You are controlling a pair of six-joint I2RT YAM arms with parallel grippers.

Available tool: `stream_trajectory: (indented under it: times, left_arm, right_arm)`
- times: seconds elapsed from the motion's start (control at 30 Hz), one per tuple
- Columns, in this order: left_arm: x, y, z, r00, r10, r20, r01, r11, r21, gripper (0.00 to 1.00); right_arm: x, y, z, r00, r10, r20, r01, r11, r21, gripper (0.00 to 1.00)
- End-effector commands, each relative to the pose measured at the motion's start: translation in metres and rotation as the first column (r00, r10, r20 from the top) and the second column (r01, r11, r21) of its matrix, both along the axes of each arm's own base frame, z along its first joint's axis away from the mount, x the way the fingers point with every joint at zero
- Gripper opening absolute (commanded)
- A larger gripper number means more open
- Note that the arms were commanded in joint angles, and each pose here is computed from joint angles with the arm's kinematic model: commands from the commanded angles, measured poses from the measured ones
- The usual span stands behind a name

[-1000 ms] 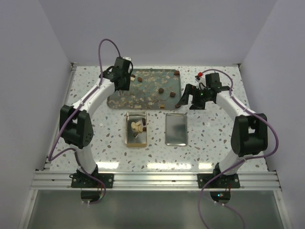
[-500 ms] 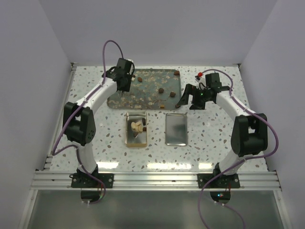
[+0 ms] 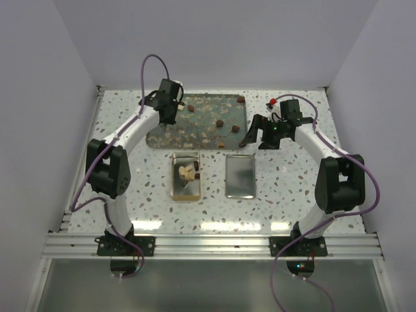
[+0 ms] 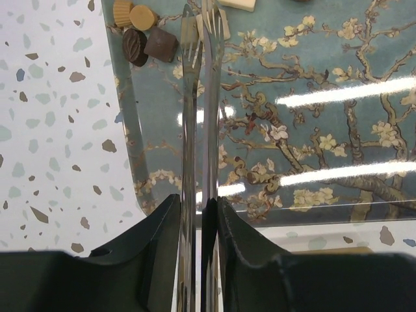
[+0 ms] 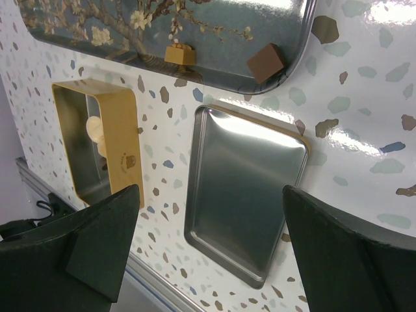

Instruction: Pack the chocolate

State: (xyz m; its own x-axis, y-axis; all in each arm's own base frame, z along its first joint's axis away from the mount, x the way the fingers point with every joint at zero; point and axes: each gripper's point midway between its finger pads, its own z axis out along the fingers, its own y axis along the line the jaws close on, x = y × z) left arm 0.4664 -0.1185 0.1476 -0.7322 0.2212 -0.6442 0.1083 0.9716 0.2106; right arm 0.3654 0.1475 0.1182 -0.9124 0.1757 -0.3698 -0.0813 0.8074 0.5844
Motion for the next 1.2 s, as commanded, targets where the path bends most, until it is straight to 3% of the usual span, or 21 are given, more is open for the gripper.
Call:
stream_trajectory:
  times: [0.0, 0.33, 0.6, 0.8, 1.17]
  left_arm:
    - [0.011, 0.003, 0.028, 0.997, -0.012, 0.074, 0.013, 1.0, -0.004, 0.25]
    - [-0.018, -0.001, 0.061, 0.993, -0.072, 0.096, 0.077, 0.996, -0.054, 0.22]
    - [-0.079, -0.021, 0.079, 0.973, -0.219, 0.076, 0.225, 0.971, -0.083, 0.22]
    - [-0.112, -0.02, 0.097, 0.969, -0.219, 0.115, 0.233, 0.964, -0.125, 0.23]
    - [-0.11, -0.006, 0.079, 0.983, -0.139, 0.117, 0.148, 0.986, -0.074, 0.27]
  right_arm:
    - [0.007, 0.003, 0.014, 0.999, 0.014, 0.04, -0.015, 1.0, 0.012, 0.94]
    - [0.011, 0.003, 0.019, 0.999, 0.016, 0.051, -0.016, 1.0, 0.007, 0.94]
    - [0.014, 0.002, 0.022, 0.998, 0.014, 0.064, -0.014, 1.0, -0.005, 0.94]
    - [0.012, 0.0, 0.026, 0.997, 0.014, 0.079, -0.013, 1.0, -0.011, 0.94]
    - [-0.002, -0.004, 0.031, 0.996, 0.009, 0.093, -0.007, 1.0, -0.024, 0.94]
